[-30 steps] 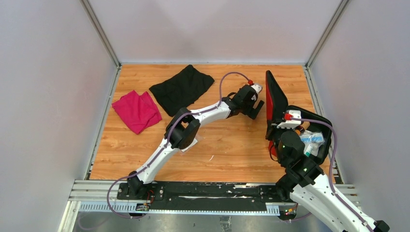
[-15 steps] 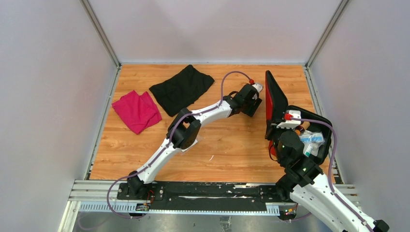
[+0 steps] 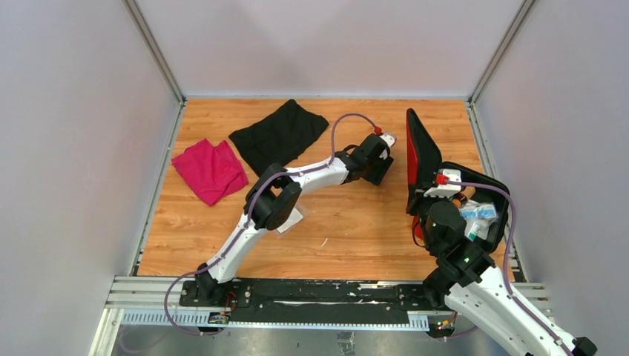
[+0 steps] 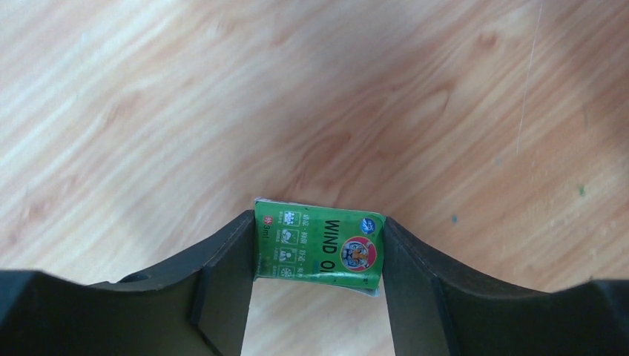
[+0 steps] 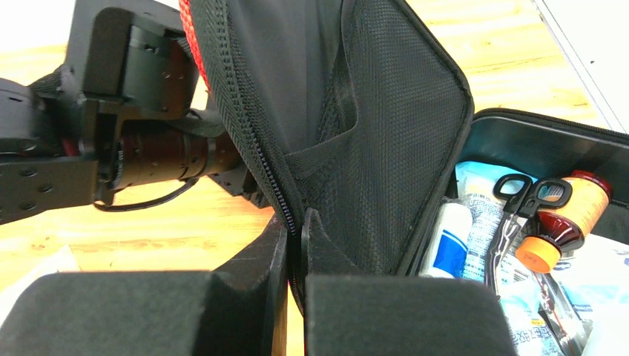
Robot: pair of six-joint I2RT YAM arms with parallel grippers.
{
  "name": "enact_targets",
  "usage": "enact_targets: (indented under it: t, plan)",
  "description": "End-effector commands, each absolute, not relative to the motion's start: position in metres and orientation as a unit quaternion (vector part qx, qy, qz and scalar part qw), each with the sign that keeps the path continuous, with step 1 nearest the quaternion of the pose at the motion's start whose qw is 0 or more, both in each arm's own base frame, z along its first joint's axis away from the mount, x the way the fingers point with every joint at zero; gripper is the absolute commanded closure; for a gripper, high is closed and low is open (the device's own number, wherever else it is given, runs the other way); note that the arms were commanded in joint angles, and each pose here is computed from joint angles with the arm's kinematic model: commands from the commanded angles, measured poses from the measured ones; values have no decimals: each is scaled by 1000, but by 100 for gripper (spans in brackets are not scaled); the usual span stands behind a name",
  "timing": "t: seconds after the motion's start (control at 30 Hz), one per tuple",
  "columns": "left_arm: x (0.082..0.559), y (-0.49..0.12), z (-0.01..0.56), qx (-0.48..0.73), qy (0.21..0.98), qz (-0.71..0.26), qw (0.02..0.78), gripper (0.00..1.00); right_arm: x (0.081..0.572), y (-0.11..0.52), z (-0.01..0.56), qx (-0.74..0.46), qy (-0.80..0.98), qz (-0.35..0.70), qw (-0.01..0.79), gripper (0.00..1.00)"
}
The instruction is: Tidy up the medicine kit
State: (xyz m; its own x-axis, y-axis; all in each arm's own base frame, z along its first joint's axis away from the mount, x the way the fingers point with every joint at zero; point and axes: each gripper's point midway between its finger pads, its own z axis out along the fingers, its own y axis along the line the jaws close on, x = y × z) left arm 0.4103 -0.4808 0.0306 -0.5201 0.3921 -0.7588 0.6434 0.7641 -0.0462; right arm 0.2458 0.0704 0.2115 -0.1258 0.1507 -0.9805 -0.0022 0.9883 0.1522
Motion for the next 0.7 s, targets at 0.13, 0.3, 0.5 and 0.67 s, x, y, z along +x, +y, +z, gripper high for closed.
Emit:
enact_targets:
  t: [0.13,0.3,0.5,0.67]
  plan:
    - [392,-435,91,257,856,-161,418,49,245,70,179,10,788,20,615,100]
    - [369,-383,123,219,857,-147,442,49,249,90,164,-46,809,31,585,100]
    - [326,-307,151,178,863,-121,457,47,264,133,150,-161,818,54,550,100]
    - [295,-251,166,152,867,-98,465,45,274,182,146,-239,803,90,538,100]
